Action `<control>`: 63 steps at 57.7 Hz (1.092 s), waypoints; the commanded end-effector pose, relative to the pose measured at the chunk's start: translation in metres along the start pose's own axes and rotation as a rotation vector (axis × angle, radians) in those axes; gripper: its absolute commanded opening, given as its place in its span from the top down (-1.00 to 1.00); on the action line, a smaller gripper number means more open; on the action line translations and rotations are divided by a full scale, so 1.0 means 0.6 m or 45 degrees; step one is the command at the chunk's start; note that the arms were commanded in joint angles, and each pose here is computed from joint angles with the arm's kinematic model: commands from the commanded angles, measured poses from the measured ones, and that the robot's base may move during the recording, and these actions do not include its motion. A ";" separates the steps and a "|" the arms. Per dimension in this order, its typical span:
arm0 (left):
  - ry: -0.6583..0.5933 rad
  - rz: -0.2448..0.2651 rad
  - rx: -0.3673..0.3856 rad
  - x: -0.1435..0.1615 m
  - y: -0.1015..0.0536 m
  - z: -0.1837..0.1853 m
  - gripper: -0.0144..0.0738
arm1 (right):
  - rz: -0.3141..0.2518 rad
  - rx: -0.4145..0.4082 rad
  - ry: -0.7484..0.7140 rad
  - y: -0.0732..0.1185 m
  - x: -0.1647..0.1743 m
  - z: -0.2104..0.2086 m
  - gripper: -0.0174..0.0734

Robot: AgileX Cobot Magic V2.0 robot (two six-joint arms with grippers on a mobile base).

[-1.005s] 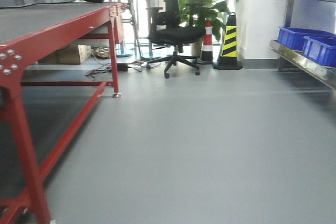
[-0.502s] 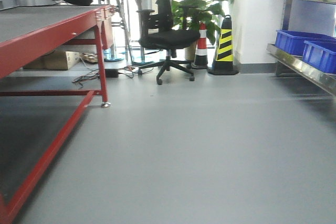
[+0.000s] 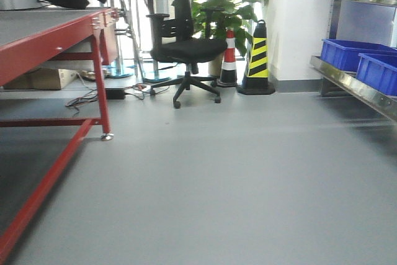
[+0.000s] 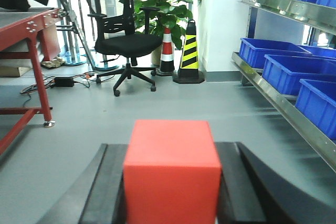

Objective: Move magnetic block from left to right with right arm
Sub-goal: 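Drive the base toward the office chair and traffic cones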

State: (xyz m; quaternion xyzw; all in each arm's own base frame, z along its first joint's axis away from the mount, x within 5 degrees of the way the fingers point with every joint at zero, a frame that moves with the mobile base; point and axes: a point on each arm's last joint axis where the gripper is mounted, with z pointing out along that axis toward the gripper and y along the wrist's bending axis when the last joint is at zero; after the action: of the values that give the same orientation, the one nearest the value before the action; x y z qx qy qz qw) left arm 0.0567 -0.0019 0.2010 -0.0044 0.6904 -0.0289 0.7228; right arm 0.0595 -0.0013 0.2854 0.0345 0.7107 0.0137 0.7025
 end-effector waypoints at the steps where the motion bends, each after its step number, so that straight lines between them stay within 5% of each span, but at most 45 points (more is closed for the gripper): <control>1: -0.110 -0.013 0.000 -0.009 0.000 -0.002 0.96 | -0.010 0.005 -0.144 0.001 -0.029 -0.002 -0.09; 63: -0.110 -0.013 0.000 -0.009 0.000 -0.002 0.96 | -0.010 0.005 -0.144 0.001 -0.029 -0.002 -0.09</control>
State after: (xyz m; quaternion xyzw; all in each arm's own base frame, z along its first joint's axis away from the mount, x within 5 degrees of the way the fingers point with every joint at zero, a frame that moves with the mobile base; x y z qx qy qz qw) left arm 0.0567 -0.0019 0.2010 -0.0044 0.6904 -0.0289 0.7228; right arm 0.0595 -0.0013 0.2854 0.0345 0.7107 0.0137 0.7025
